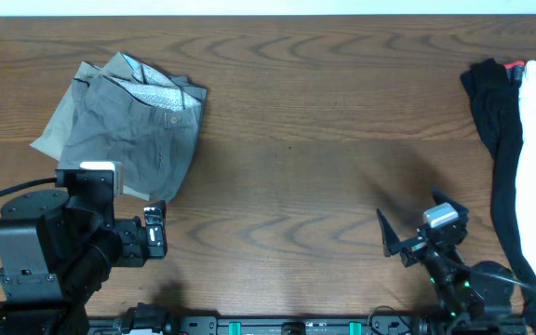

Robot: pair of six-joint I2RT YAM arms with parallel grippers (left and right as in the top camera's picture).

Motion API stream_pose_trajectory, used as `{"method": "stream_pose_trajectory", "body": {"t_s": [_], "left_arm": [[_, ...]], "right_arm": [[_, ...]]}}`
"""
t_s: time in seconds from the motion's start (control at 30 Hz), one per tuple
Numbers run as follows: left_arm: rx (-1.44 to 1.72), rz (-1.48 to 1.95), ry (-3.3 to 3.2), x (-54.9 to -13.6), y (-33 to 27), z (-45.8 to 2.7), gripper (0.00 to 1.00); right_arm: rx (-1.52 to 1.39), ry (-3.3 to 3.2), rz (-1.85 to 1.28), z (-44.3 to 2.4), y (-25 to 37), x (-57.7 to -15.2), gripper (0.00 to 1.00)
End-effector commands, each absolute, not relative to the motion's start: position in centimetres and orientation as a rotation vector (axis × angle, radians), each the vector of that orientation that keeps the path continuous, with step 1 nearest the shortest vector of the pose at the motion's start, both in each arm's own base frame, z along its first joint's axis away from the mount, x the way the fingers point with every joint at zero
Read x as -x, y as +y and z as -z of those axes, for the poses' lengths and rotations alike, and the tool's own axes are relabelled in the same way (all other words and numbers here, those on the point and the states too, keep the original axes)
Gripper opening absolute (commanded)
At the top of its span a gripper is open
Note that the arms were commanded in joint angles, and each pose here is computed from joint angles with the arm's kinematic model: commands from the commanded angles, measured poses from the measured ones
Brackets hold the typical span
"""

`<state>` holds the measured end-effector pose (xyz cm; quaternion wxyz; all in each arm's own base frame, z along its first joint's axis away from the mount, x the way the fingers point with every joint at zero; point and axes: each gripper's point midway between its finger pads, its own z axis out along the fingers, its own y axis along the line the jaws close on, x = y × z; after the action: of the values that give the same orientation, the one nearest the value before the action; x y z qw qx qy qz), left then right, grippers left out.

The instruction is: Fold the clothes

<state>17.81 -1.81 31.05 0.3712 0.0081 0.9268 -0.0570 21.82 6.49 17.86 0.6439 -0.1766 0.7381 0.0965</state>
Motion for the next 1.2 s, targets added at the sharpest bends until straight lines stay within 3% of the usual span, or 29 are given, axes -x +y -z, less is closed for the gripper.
{"method": "stream_pose_trajectory", "body": {"t_s": [0.0,0.37,0.63,1.17], "left_arm": [[-0.014,0.14,2.379,-17.9,-1.7,-31.0,0.98],[-0.014,0.14,2.379,-17.9,-1.7,-31.0,0.98],[-0.014,0.14,2.379,-17.8,-1.7,-31.0,0.98],[-0.014,0.14,2.379,-17.9,-1.7,-31.0,0.98]], "right_arm": [[0.42,1.674,-0.229,-16.1,6.7,-22.3,0.99],[0.437,1.612,-0.232,-16.2,7.1,-22.8,0.99],[0.446,1.332,-0.165,-22.6,7.1,-22.6,0.99],[0.44,1.558,-0.22,-16.4,7.1,-23.2,0.99]]}}
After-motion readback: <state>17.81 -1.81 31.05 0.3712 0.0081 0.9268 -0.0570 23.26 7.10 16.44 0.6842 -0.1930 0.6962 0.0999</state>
